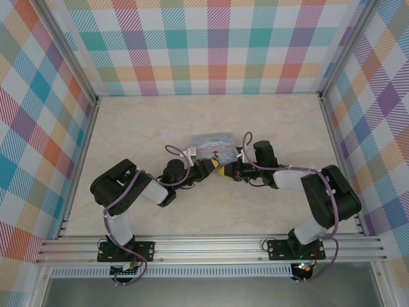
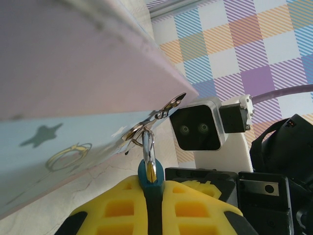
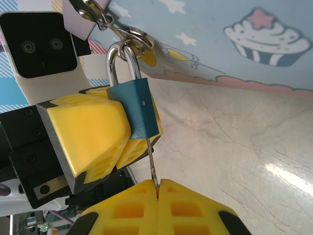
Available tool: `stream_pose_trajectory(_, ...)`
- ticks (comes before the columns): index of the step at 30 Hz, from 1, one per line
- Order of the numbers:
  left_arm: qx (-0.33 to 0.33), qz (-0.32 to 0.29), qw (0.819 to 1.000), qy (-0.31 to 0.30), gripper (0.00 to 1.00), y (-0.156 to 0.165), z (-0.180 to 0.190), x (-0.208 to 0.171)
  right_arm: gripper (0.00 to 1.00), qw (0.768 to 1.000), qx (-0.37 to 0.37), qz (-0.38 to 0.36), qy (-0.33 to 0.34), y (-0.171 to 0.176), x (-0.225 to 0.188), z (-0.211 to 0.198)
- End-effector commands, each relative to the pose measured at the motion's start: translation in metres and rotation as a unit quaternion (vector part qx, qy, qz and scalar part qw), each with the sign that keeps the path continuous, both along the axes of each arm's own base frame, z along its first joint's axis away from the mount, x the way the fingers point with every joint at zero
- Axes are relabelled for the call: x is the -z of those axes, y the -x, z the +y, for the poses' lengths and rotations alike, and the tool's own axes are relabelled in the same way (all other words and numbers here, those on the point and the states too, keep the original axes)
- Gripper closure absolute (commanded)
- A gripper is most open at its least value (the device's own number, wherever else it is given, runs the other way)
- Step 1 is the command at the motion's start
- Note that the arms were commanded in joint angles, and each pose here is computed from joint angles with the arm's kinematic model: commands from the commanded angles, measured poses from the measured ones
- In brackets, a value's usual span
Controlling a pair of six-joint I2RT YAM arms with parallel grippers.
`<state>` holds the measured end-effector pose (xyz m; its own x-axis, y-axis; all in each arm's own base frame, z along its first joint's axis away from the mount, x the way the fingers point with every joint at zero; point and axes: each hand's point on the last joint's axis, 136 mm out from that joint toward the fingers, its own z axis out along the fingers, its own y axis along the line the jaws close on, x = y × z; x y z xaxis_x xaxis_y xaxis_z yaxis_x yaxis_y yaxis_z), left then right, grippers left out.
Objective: Unlock the padlock with the key
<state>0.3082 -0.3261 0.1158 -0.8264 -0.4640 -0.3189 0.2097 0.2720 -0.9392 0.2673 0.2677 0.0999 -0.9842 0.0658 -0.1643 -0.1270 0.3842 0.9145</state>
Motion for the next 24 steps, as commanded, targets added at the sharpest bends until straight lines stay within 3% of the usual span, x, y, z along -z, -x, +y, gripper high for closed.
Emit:
stream_pose_trajectory(1, 0.015, -0.026, 0.999, 0.012, 1.0, 0.005, -0.007, -0.013, 0.95, 1.0, -0.007, -0.024, -0.018, -0.007, -0.014, 0.005)
stream_pose_trajectory(24, 0.022, -0.031, 0.999, 0.023, 1.0, 0.009, -0.007, -0.02, 0.95, 0.999, 0.024, -0.03, -0.023, -0.02, -0.016, 0.004)
